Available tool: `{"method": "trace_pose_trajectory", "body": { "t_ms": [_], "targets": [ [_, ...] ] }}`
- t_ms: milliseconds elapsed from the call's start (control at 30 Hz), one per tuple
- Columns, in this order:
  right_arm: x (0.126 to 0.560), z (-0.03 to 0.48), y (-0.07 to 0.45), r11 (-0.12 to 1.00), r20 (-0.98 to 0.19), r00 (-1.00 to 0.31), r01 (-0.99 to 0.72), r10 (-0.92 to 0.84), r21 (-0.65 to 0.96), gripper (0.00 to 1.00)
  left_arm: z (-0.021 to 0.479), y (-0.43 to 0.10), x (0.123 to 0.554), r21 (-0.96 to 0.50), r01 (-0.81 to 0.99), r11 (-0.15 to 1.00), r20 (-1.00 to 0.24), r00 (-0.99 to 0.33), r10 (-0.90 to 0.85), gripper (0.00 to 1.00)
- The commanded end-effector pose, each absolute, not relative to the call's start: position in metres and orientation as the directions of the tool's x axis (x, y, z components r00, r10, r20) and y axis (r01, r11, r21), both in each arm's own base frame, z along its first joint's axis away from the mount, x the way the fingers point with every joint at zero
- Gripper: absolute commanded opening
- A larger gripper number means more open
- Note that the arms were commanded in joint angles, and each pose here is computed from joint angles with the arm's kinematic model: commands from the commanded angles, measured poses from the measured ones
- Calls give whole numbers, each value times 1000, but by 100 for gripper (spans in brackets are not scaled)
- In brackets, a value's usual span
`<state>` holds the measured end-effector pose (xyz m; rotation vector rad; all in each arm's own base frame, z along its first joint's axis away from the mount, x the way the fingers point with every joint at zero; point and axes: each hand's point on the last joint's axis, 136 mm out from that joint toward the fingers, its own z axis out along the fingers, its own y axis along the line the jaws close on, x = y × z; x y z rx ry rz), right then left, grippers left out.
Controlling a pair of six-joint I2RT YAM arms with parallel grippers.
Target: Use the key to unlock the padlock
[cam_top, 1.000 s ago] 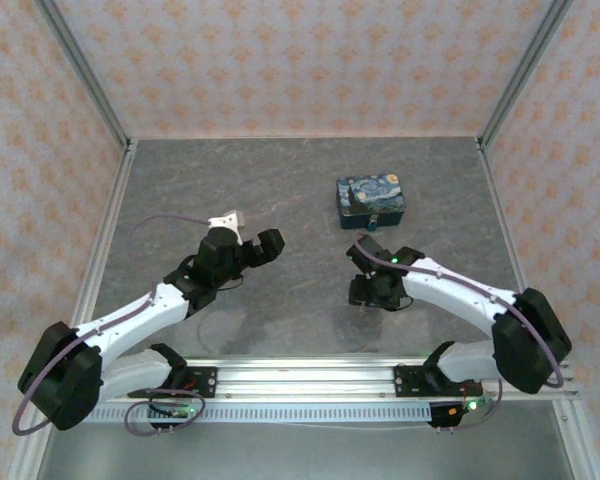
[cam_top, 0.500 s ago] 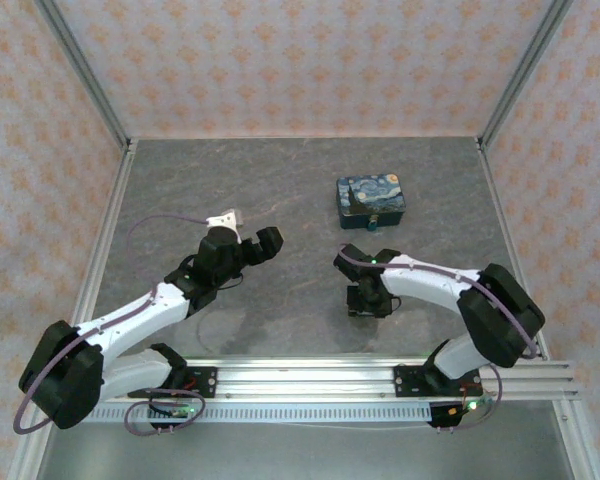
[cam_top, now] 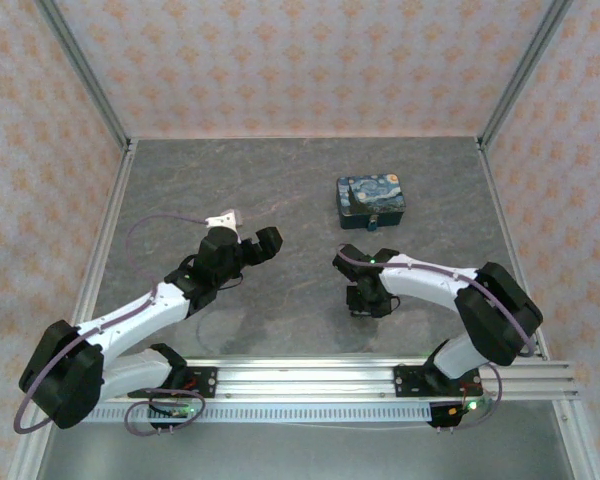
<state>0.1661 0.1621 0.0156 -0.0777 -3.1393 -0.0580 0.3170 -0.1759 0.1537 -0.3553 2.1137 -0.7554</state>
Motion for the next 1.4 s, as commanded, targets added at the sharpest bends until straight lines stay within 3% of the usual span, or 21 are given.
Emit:
{"method": "trace_pose_trajectory", "body": {
  "t_ms": [0, 1033, 1367],
  "targets": [
    [167, 18, 158, 999, -6, -999, 41, 41, 2, 24, 159, -178, 319, -617, 20, 787, -638, -598, -485, 100],
    [173, 30, 159, 997, -83, -995, 58, 62, 50, 0, 173, -177, 322, -617, 23, 786, -647, -584, -490, 100],
    [201, 62, 180, 981, -243, -966, 35, 82, 190, 0, 179, -196, 323, -767, -34, 641, -480, -633, -607, 100]
  ]
}}
